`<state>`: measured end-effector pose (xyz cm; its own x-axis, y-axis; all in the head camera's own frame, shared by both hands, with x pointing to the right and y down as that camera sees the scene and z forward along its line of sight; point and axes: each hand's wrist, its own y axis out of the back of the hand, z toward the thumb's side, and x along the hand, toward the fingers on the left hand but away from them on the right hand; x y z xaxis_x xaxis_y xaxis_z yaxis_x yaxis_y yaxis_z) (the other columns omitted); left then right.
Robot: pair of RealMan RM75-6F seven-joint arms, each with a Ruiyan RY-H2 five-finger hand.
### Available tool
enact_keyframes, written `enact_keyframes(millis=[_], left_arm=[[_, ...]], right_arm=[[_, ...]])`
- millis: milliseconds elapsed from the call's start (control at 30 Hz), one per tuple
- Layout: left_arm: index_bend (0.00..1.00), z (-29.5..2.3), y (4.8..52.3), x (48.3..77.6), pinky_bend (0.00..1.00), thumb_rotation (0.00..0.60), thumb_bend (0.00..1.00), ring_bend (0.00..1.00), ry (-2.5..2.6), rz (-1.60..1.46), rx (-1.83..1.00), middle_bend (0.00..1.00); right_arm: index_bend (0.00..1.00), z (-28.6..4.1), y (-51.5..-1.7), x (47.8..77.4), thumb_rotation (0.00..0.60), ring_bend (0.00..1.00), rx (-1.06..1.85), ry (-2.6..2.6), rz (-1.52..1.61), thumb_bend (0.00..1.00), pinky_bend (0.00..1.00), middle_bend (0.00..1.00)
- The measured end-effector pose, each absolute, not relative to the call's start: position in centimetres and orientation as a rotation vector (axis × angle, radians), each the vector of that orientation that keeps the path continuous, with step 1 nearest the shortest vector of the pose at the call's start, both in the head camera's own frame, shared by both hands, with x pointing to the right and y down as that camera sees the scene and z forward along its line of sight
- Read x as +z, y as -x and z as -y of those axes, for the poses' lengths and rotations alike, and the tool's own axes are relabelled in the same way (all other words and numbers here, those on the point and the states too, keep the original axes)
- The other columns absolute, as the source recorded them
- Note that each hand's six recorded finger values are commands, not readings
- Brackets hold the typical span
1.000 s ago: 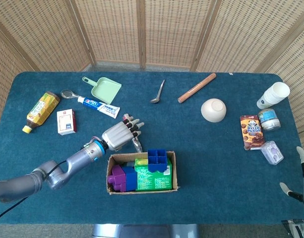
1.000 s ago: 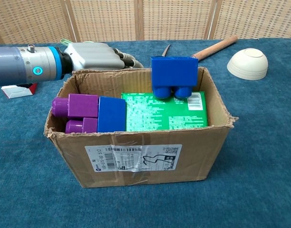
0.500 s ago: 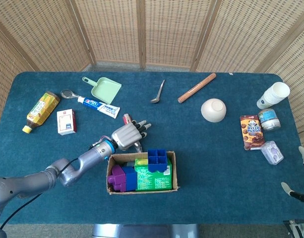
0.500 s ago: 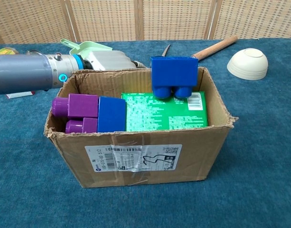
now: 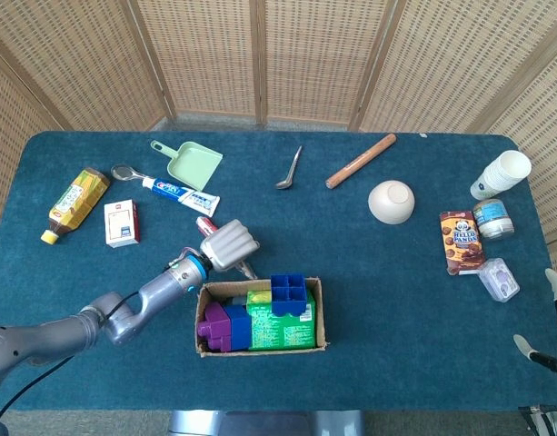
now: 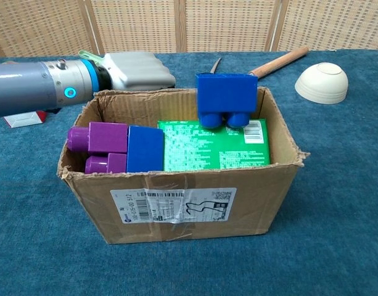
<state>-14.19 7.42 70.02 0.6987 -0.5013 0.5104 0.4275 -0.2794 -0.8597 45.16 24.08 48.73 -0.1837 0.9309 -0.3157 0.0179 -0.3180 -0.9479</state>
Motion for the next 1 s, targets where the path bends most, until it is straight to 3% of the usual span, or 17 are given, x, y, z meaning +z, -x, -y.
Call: enact_keyframes(millis=[167,533,800,1000], left_arm=[[0.73,-6.3,15.7,68.1,0.89,0.600,0.29,0.65,1.626,-0.137,-0.900,0.67],[0.73,-2.5,19.7,58.6,0.90,0.600,0.29,0.65,1.668,-0.408,-0.861,0.67],[0.73,-2.9,20.6,52.9,0.90,0.600,0.29,0.65,1.837,-0.551,-0.837,0.67],[0.73,-3.9,19.9,51.1,0.90,0.600,0.29,0.66,2.008,-0.629,-0.798,0.67]], right_arm=[[0.07,-24.2,-44.7,48.9,0.600,0.00,1.592,1.355,1.151,0.00,0.00,0.00],[0.07,-24.3,-44.2,49.2,0.600,0.00,1.591,1.365,1.130,0.00,0.00,0.00],[0.07,-24.4,-43.6,49.7,0.600,0.00,1.598,1.370,1.094,0.00,0.00,0.00],[0.07,-24.5,-43.0,50.2,0.600,0.00,1.602,1.373,1.063,0.00,0.00,0.00]])
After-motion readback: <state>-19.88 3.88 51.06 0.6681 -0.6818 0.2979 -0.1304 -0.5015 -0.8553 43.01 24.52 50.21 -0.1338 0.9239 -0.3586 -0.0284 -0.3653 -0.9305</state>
